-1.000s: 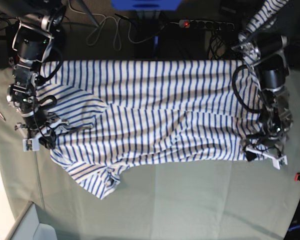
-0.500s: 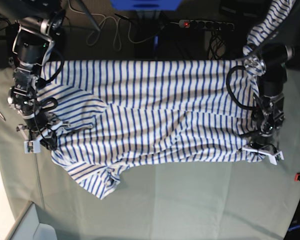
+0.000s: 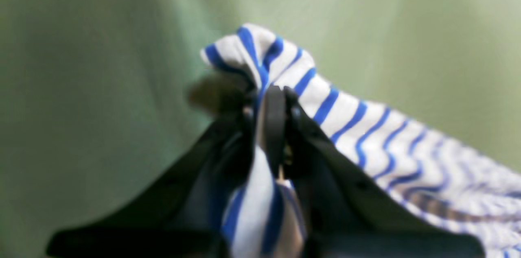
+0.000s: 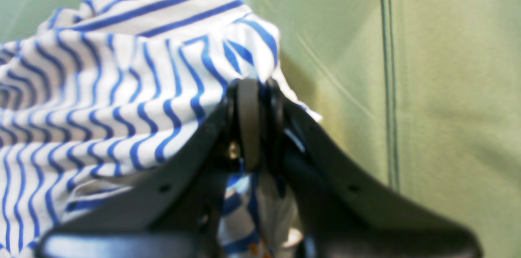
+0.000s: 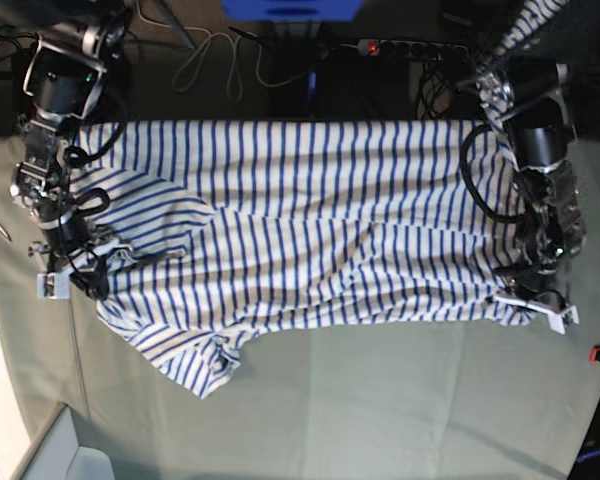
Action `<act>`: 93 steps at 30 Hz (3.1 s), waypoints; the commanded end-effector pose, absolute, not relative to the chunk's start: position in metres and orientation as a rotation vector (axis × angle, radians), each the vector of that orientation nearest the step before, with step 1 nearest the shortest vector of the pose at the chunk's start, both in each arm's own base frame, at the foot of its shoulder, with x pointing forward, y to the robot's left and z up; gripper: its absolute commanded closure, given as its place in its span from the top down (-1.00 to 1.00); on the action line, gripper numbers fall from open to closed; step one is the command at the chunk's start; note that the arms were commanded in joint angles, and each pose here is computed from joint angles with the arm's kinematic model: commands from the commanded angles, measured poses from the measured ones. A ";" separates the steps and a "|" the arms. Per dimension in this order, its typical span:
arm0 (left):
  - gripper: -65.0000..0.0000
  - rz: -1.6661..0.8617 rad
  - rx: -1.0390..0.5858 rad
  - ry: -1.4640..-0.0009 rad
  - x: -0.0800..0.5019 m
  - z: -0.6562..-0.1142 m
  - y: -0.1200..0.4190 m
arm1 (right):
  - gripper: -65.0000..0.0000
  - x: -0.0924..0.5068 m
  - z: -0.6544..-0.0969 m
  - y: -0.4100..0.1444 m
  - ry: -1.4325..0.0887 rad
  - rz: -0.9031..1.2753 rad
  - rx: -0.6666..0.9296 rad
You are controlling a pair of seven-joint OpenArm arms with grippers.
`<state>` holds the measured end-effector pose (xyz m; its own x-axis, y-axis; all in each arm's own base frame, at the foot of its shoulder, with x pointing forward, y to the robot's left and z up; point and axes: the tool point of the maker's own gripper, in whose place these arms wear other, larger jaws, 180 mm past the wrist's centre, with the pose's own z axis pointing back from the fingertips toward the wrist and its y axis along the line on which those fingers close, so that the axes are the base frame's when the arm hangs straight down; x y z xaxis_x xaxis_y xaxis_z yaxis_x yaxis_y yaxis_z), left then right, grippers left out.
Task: Layout the t-shirt on the table in an organized manner, then fold the t-shirt properly
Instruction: 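Lift the gripped side edges with both grippers and fold them over the shoulder edge, then reach the right gripper down to grasp the loose hem corner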
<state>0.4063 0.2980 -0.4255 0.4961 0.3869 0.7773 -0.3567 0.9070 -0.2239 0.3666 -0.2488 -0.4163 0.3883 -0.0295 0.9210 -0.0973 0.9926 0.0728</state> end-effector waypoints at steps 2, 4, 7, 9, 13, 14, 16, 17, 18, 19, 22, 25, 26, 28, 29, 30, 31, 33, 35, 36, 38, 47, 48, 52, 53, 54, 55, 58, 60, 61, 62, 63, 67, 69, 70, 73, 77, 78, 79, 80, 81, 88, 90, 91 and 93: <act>-1.00 0.447 -0.029 -1.034 0.416 -0.394 0.309 | -1.00 0.375 -0.389 -0.250 -1.262 0.066 0.126; -1.00 0.444 -0.034 -1.048 0.412 -0.385 0.309 | -1.00 0.374 -0.384 -0.245 -1.279 0.070 0.130; -1.00 0.442 -0.048 -1.050 0.402 -0.375 0.310 | -1.00 0.364 -0.375 -0.245 -1.301 0.091 0.110; -1.00 0.440 -0.061 -1.046 0.392 -0.372 0.308 | -1.00 0.356 -0.366 -0.246 -1.333 0.072 0.120; -1.00 0.435 -0.072 -1.051 0.372 -0.369 0.306 | -1.00 0.340 -0.360 -0.248 -1.356 0.050 0.132; -1.00 0.431 -0.070 -1.053 0.367 -0.368 0.306 | -1.00 0.336 -0.360 -0.249 -1.357 0.046 0.134; -1.00 0.426 -0.068 -1.046 0.355 -0.371 0.306 | -1.00 0.324 -0.360 -0.253 -1.358 0.033 0.131; -1.00 0.423 -0.068 -1.047 0.349 -0.371 0.305 | -1.00 0.318 -0.359 -0.257 -1.359 0.021 0.122; -1.00 0.425 -0.068 -1.047 0.343 -0.371 0.305 | -1.00 0.314 -0.358 -0.261 -1.364 0.007 0.116; -1.00 0.438 -0.062 -1.056 0.337 -0.368 0.310 | -1.00 0.310 -0.357 -0.265 -1.368 -0.004 0.110; -1.00 0.473 -0.059 -1.062 0.321 -0.367 0.319 | -1.00 0.293 -0.356 -0.271 -1.367 -0.027 0.104; -1.00 0.493 -0.056 -1.047 0.309 -0.373 0.324 | -1.00 0.277 -0.363 -0.276 -1.348 -0.056 0.108; -1.00 0.497 -0.049 -1.037 0.304 -0.376 0.326 | -1.00 0.271 -0.365 -0.274 -1.343 -0.062 0.124; -1.00 0.510 -0.034 -1.020 0.293 -0.381 0.331 | -1.00 0.261 -0.370 -0.272 -1.328 -0.076 0.152; -1.00 0.511 -0.031 -1.013 0.290 -0.383 0.332 | -1.00 0.258 -0.373 -0.272 -1.322 -0.084 0.156; -1.00 0.512 -0.030 -1.009 0.288 -0.384 0.332 | -1.00 0.255 -0.374 -0.272 -1.315 -0.085 0.156; -1.00 0.513 -0.027 -1.002 0.285 -0.386 0.333 | -1.00 0.253 -0.376 -0.272 -1.312 -0.091 0.159; -1.00 0.523 -0.017 -0.989 0.276 -0.390 0.336 | -1.00 0.244 -0.380 -0.272 -1.292 -0.091 0.157; -1.00 0.528 -0.008 -0.979 0.271 -0.393 0.339 | -1.00 0.238 -0.384 -0.272 -1.276 -0.093 0.157; -1.00 0.528 -0.006 -0.972 0.268 -0.395 0.339 | -1.00 0.237 -0.385 -0.272 -1.273 -0.094 0.157; -1.00 0.530 -0.001 -0.961 0.262 -0.398 0.340 | -1.00 0.236 -0.386 -0.272 -1.268 -0.093 0.156; -1.00 0.539 -0.003 -0.972 0.268 -0.396 0.342 | -1.00 0.237 -0.387 -0.269 -1.264 -0.086 0.159; -1.00 0.536 -0.003 -0.972 0.270 -0.396 0.342 | -1.00 0.237 -0.387 -0.269 -1.264 -0.086 0.159; -1.00 0.539 -0.010 -0.967 0.270 -0.398 0.338 | -1.00 0.232 -0.391 -0.269 -1.248 -0.086 0.158; -1.00 0.542 -0.012 -0.963 0.269 -0.400 0.338 | -1.00 0.228 -0.393 -0.269 -1.239 -0.084 0.158; -1.00 0.547 -0.014 -0.951 0.267 -0.404 0.338 | -1.00 0.227 -0.395 -0.268 -1.232 -0.083 0.160; -1.00 0.555 -0.018 -0.940 0.265 -0.409 0.337 | -1.00 0.226 -0.397 -0.265 -1.223 -0.076 0.167; -0.98 0.571 -0.025 -0.912 0.260 -0.419 0.337 | -1.00 0.221 -0.402 -0.258 -1.201 -0.062 0.185; -0.98 0.575 -0.026 -0.903 0.258 -0.423 0.337 | -0.91 0.214 -0.406 -0.256 -1.181 -0.058 0.188; -0.97 0.576 -0.026 -0.901 0.258 -0.423 0.337 | -0.80 0.212 -0.407 -0.256 -1.176 -0.058 0.188; -0.94 0.576 -0.026 -0.901 0.258 -0.423 0.337 | -0.67 0.211 -0.407 -0.256 -1.175 -0.058 0.188; -0.87 0.576 -0.026 -0.900 0.257 -0.423 0.337 | -0.54 0.211 -0.407 -0.257 -1.173 -0.056 0.186; -0.42 0.574 -0.026 -0.903 0.258 -0.422 0.336 | 0.00 0.207 -0.394 -0.268 -1.195 -0.036 0.152; -0.32 0.574 -0.026 -0.903 0.258 -0.422 0.336 | 0.17 0.202 -0.377 -0.285 -1.231 -0.046 0.092; -0.33 0.574 -0.026 -0.903 0.258 -0.422 0.336 | 0.23 0.200 -0.370 -0.290 -1.251 -0.064 0.069; -0.40 0.574 -0.026 -0.903 0.258 -0.422 0.336 | 0.26 0.215 -0.348 -0.296 -1.320 -0.059 0.033; -0.48 0.576 -0.026 -0.905 0.258 -0.422 0.337 | 0.27 0.266 -0.355 -0.264 -1.263 0.115 0.092; -0.50 0.576 -0.026 -0.905 0.258 -0.422 0.337 | 0.26 0.280 -0.365 -0.251 -1.215 0.173 0.111; -0.53 0.577 -0.027 -0.904 0.258 -0.422 0.337 | 0.26 0.294 -0.371 -0.242 -1.181 0.214 0.119; -0.56 0.577 -0.027 -0.904 0.258 -0.422 0.337 | 0.26 0.307 -0.377 -0.238 -1.154 0.235 0.121; -0.57 0.576 -0.026 -0.907 0.259 -0.421 0.337 | 0.26 0.317 -0.382 -0.237 -1.134 0.239 0.121; -0.58 0.579 -0.029 -0.904 0.259 -0.423 0.336 | 0.27 0.358 -0.418 -0.210 -1.026 0.289 0.175; -0.58 0.580 -0.033 -0.916 0.265 -0.420 0.336 | 0.27 0.363 -0.425 -0.206 -1.006 0.294 0.183; -0.58 0.581 -0.034 -0.916 0.265 -0.420 0.336 | 0.27 0.365 -0.428 -0.205 -0.994 0.294 0.186; -0.58 0.581 -0.034 -0.917 0.266 -0.419 0.336 | 0.27 0.368 -0.432 -0.205 -0.983 0.282 0.195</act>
<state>0.2586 0.3287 -0.4317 0.4935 0.5053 0.7079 -0.4697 0.8399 -0.2721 0.3582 -0.1994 -0.4457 0.5595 0.1462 0.8158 -0.3219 0.9454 0.0513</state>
